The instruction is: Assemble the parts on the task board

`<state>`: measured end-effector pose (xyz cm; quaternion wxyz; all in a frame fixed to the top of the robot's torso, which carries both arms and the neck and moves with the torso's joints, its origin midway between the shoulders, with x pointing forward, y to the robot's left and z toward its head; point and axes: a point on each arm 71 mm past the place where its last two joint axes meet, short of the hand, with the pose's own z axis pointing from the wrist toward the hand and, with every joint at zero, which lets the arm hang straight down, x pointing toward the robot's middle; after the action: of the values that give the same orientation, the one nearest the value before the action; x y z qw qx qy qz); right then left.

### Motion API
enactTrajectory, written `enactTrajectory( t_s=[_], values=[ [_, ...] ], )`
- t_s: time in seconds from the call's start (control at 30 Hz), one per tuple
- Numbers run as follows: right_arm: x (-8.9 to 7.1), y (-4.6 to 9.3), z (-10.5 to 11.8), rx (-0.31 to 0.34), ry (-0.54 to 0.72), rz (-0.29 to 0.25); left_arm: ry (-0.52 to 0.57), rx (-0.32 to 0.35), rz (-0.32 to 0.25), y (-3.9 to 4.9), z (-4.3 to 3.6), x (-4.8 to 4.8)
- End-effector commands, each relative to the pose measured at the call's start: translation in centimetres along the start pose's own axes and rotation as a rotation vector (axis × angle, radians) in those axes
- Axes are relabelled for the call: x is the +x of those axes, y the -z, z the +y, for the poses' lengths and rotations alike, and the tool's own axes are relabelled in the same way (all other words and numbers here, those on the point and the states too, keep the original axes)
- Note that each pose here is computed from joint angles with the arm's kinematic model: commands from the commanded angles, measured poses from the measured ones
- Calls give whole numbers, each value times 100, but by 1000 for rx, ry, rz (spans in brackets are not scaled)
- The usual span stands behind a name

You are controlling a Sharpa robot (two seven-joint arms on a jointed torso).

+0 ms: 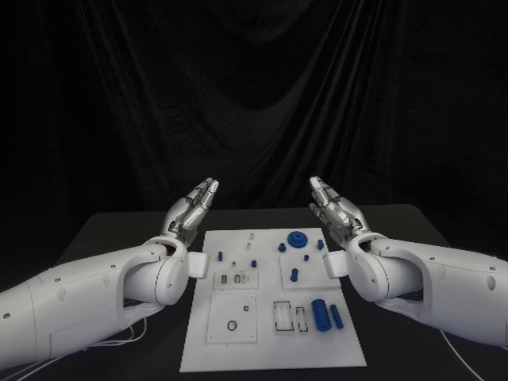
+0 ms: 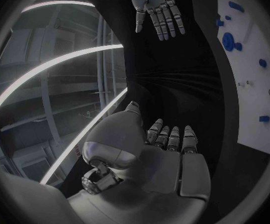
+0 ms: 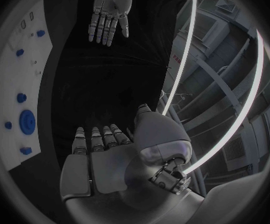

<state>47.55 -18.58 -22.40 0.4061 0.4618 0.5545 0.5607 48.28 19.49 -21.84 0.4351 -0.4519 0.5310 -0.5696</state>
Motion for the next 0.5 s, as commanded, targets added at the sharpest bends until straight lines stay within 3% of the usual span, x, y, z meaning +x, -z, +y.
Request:
enactTrajectory(
  t_s=[0.03,0.3,0.5],
  values=[
    [108,-28,2,73,-119,202,147,77,181,-52,-117,82],
    [142,-57,33,124,-172,368,222,116,304,-116,-214,65],
    [152,-63,51,145,-191,434,248,129,343,-134,-249,56]
  ],
)
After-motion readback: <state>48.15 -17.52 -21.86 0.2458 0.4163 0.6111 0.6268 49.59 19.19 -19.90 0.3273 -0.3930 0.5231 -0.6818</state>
